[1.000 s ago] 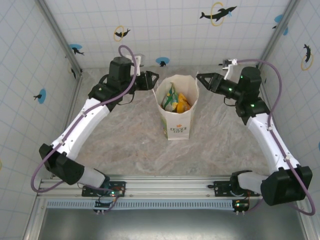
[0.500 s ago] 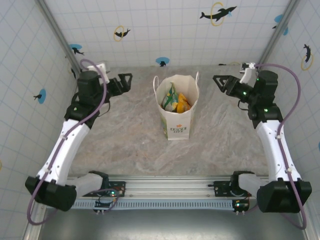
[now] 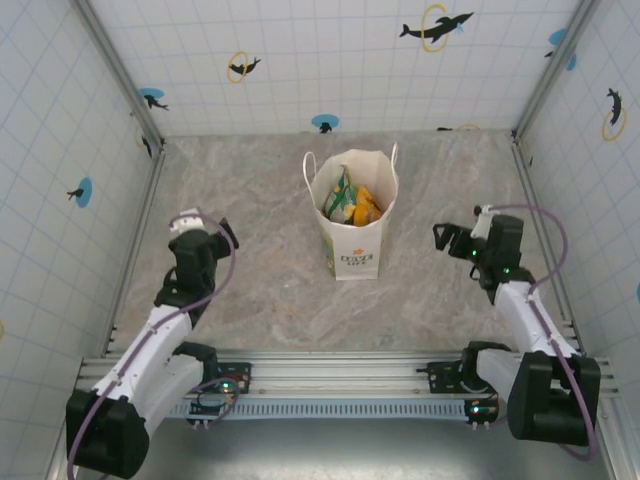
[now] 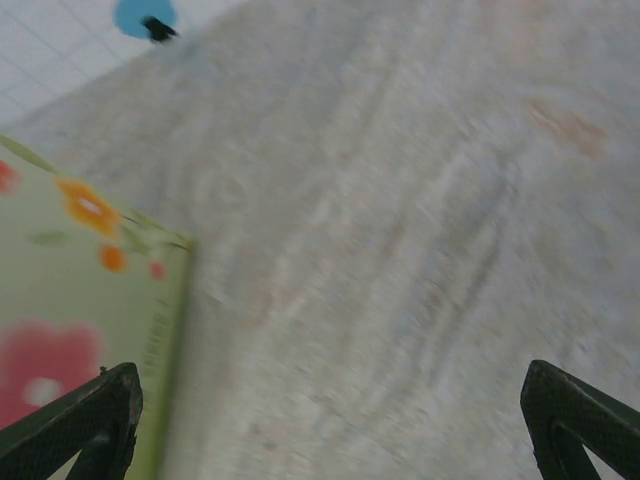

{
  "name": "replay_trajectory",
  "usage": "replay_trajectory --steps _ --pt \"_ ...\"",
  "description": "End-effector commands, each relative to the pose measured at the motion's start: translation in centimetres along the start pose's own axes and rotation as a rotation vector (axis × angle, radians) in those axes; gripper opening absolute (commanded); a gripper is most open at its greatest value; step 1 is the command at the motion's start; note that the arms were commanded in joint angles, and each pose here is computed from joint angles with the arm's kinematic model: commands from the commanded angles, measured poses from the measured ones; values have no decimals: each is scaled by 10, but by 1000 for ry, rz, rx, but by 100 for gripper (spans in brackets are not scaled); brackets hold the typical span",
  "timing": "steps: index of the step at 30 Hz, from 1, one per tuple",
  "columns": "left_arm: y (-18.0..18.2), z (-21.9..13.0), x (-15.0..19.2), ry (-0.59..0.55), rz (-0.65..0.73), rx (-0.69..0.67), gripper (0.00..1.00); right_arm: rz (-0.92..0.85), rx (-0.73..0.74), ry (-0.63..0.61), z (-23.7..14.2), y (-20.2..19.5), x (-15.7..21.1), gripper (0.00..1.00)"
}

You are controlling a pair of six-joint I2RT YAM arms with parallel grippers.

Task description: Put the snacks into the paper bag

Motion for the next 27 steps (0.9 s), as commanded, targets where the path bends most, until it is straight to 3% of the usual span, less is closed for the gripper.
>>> replay_trajectory --steps 1,6,13,22,25,27 --pt "19 0 1 -154 40 -131 98 -93 28 -214 -1 -12 -16 100" --pt "19 5 55 -108 137 -128 98 -155 98 -240 5 -44 15 100" --pt "24 0 98 -94 132 -110 98 -216 38 -377 -6 -49 33 100" --pt "15 -10 75 -285 236 -31 98 -320 20 -364 10 -42 39 100" --pt "31 -15 74 -305 153 -78 98 -321 16 -392 11 -42 38 100" --pt "30 1 80 -244 147 -90 98 -303 73 -342 18 -51 40 100"
Point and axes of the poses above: each hand's point on the last joint's axis, 136 mm out from that joint toward the fingers, its own z axis out along the fingers, its own y axis along the line the jaws close on, x = y × z, the point moved 3 cm from there along -z, back along the fingers, and after that the axes turned 13 degrees about z, right-handed, at the moved point
